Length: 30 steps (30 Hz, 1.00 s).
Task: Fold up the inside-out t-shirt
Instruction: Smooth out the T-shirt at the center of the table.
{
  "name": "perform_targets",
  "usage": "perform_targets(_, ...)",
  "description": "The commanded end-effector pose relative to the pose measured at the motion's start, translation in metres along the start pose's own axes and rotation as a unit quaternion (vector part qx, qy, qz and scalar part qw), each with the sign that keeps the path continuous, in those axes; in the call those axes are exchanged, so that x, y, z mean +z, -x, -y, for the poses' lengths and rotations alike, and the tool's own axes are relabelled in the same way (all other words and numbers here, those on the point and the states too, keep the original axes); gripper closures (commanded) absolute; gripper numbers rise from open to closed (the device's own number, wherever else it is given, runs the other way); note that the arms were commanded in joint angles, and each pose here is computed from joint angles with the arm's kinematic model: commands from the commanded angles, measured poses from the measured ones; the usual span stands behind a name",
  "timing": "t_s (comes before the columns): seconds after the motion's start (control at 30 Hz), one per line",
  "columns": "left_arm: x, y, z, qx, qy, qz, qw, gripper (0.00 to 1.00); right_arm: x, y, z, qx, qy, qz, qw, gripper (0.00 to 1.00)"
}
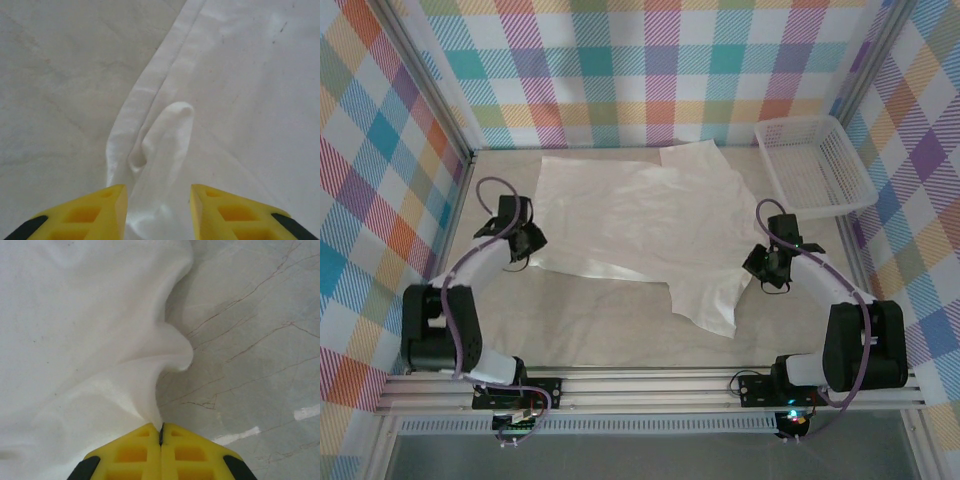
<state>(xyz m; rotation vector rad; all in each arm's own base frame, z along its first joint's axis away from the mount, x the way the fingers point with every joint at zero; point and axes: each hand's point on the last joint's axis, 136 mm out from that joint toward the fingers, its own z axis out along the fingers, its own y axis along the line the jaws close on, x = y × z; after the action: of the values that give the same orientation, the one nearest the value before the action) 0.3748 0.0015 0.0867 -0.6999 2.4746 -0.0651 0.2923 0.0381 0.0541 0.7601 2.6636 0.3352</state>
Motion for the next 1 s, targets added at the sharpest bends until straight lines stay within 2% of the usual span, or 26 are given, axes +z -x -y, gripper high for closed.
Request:
perform_targets(0.0,0.020,0.008,0.005,0.038,0.051,-0.008,0.998,0.63,-0.004,0.009,-0.011,0.001,0.019,0.006,1.000,1.00)
perform_targets(0.17,0.052,0.013,0.020,0.047,0.050,-0.024,0.997,0.64,-0.005,0.007,-0.007,-0.002,0.013,0.007,1.000,1.00)
perform_targets(0.27,0.059,0.014,0.010,0.052,0.087,-0.032,0.994,0.73,-0.009,0.008,-0.007,-0.003,0.013,0.011,1.000,1.00)
perform_targets(0.33,0.060,0.016,0.000,0.053,0.110,-0.033,0.992,0.76,-0.009,0.008,-0.007,-0.003,0.014,0.013,1.000,1.00)
perform_targets(0.4,0.060,0.018,-0.006,0.047,0.116,-0.034,0.992,0.85,-0.009,0.009,-0.008,-0.003,0.015,0.013,1.000,1.00)
perform_targets(0.47,0.058,0.022,-0.010,0.039,0.118,-0.033,0.992,0.99,-0.010,0.010,-0.010,-0.003,0.016,0.012,1.000,1.00)
perform_targets(0.5,0.054,0.024,-0.013,0.030,0.116,-0.031,0.992,1.00,-0.010,0.010,-0.009,-0.004,0.015,0.012,1.000,1.00)
perform_targets(0.57,0.045,0.029,-0.013,0.002,0.091,-0.024,0.996,1.00,-0.013,0.010,-0.008,-0.004,0.010,0.016,1.000,1.00)
perform_targets(0.67,0.031,0.030,-0.017,-0.073,0.018,-0.019,0.997,1.00,-0.015,0.010,-0.002,0.007,0.007,0.021,1.000,1.00)
perform_targets(0.77,0.024,0.027,-0.018,-0.137,-0.053,-0.018,0.989,1.00,-0.011,0.006,0.004,0.021,0.005,0.017,1.000,1.00)
perform_targets(0.87,0.025,0.018,-0.010,-0.159,-0.108,-0.036,0.981,1.00,-0.005,0.002,0.006,0.025,0.003,0.005,1.000,1.00)
perform_targets(0.97,0.020,0.013,0.005,-0.179,-0.167,-0.053,0.968,0.90,-0.004,0.002,0.004,0.025,0.007,-0.002,1.000,1.00)
